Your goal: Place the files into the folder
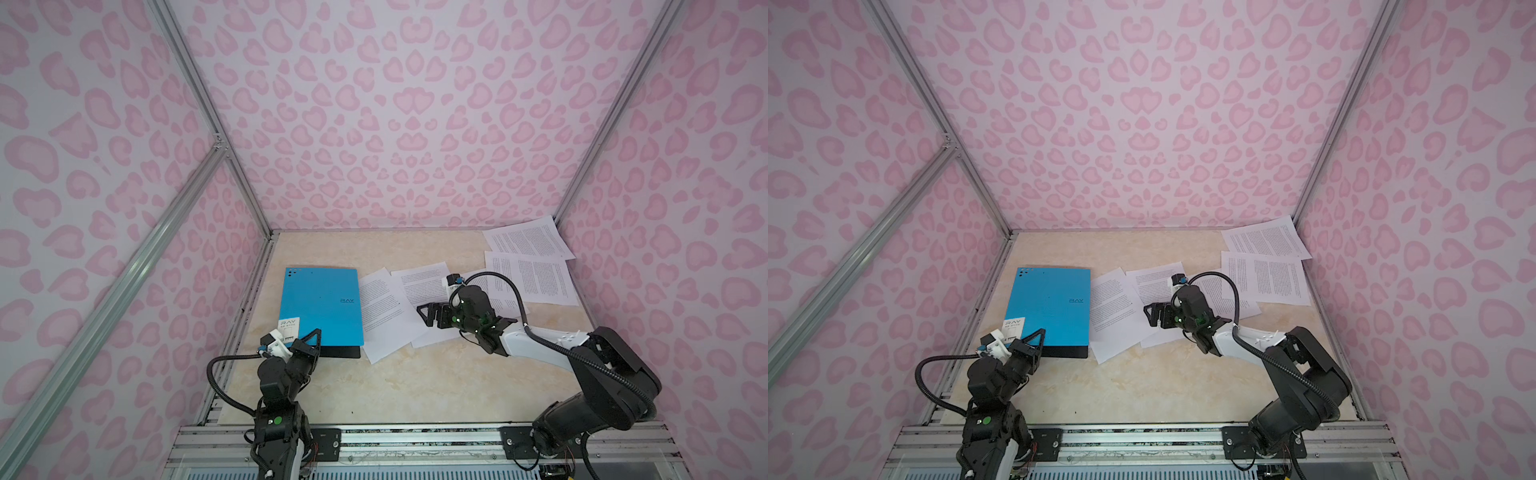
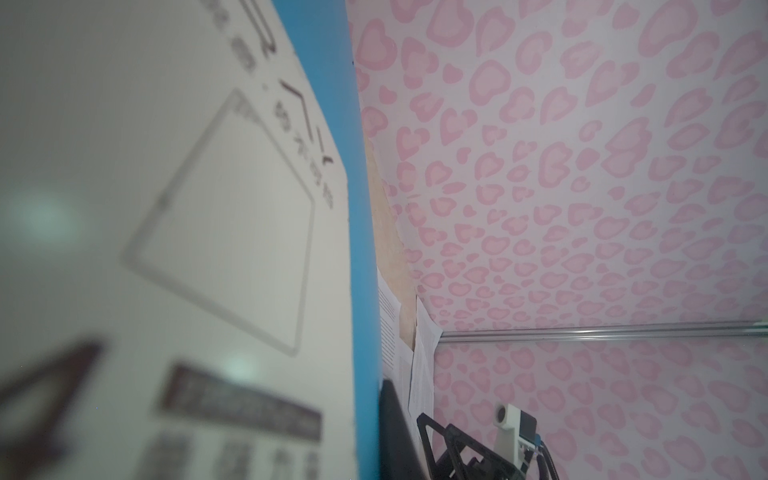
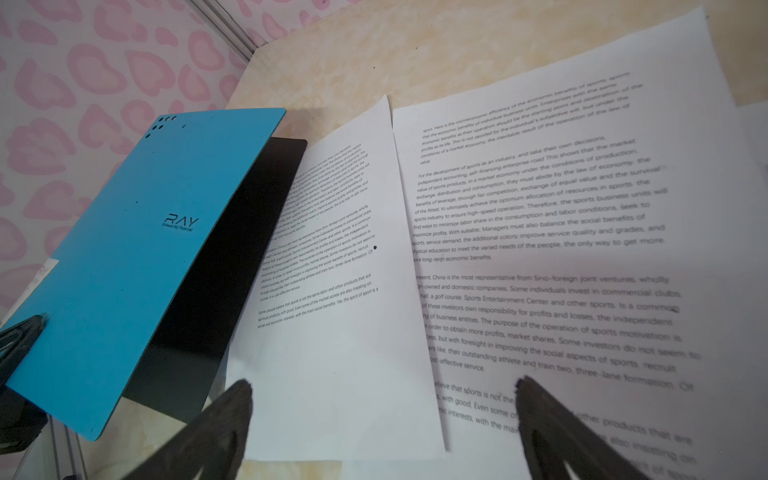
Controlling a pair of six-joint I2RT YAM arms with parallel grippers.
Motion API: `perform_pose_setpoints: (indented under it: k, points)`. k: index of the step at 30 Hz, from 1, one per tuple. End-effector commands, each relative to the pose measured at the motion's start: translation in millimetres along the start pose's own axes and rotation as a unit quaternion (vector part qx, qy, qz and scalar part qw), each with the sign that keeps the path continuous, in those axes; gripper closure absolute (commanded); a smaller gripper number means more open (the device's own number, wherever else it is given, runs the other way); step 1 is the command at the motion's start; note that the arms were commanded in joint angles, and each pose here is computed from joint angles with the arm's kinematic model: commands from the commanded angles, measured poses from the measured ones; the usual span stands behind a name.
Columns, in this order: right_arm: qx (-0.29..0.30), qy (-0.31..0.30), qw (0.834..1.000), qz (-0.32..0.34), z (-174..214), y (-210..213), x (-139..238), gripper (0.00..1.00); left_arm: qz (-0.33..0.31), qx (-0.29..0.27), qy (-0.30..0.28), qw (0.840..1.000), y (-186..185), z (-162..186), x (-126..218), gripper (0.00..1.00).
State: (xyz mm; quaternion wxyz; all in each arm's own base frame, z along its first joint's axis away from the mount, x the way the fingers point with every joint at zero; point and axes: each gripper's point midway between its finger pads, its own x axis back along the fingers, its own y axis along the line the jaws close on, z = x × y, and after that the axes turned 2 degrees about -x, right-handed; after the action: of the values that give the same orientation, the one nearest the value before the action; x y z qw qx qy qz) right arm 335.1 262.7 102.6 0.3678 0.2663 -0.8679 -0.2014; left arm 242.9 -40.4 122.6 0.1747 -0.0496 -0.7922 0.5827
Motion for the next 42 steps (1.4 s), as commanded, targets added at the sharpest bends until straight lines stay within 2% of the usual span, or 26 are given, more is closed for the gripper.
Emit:
perform_pose_setpoints:
  k: [1,11,21,29,33,42]
  points:
    - [-0.021,0.031,0.999,-0.022,10,5,-3,0.02,-0.148,0.051,0.015,0.988,93,30,1,0.97]
    - [-0.055,0.087,0.989,-0.104,24,57,-33,0.02,-0.151,0.029,0.018,0.988,85,49,-6,0.97]
    - [-0.076,0.103,0.981,-0.147,26,102,-59,0.02,-0.113,0.036,0.035,0.992,59,58,-13,0.97]
    - [-0.088,0.115,0.978,-0.152,27,112,-69,0.02,-0.083,0.047,0.045,0.994,40,60,-14,0.97]
    - [-0.072,0.122,0.98,-0.142,31,116,-74,0.02,-0.066,0.046,0.055,0.995,24,62,-14,0.97]
    - [-0.086,0.13,0.979,-0.129,34,112,-81,0.02,-0.044,0.049,0.064,0.996,2,63,-16,0.97]
